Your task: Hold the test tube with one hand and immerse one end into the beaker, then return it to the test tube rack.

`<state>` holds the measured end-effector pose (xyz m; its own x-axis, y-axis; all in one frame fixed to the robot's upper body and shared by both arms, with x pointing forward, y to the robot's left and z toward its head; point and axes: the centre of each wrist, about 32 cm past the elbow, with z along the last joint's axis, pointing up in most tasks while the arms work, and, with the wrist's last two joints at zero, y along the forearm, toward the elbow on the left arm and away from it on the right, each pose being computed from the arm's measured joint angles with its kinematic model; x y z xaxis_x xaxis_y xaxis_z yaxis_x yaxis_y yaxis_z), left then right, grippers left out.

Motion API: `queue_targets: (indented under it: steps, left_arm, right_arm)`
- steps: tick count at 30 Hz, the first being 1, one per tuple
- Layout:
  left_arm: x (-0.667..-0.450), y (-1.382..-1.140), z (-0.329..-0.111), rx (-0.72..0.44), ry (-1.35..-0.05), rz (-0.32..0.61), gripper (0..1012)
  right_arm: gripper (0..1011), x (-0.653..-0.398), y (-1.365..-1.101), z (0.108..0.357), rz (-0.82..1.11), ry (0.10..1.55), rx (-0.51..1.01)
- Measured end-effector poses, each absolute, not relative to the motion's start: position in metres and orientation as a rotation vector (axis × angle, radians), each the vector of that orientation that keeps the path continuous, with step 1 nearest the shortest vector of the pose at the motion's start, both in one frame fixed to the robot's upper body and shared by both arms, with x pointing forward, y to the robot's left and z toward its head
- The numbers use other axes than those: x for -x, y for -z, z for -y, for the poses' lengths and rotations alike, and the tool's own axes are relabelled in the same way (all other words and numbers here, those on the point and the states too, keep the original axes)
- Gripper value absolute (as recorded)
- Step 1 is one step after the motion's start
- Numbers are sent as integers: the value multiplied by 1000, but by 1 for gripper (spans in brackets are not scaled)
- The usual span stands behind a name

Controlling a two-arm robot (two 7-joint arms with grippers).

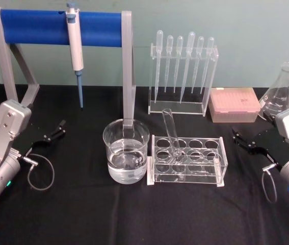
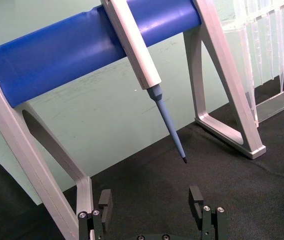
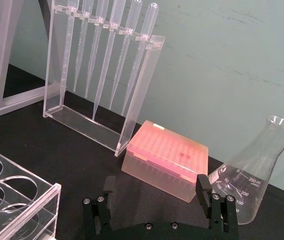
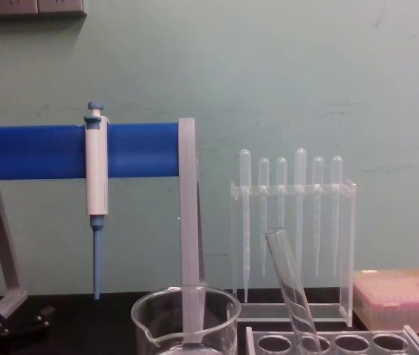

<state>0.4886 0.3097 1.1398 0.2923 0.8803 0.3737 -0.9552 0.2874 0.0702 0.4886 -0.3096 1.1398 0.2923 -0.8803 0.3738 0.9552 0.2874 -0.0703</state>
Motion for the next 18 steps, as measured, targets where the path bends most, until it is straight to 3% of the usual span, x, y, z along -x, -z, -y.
queue_targets:
  steps: [18]
  left_arm:
    - [-489, -1140, -310, -304, -1248, 285, 1000]
  right_arm:
    - [1004, -489, -1140, 310, 285, 1248, 304]
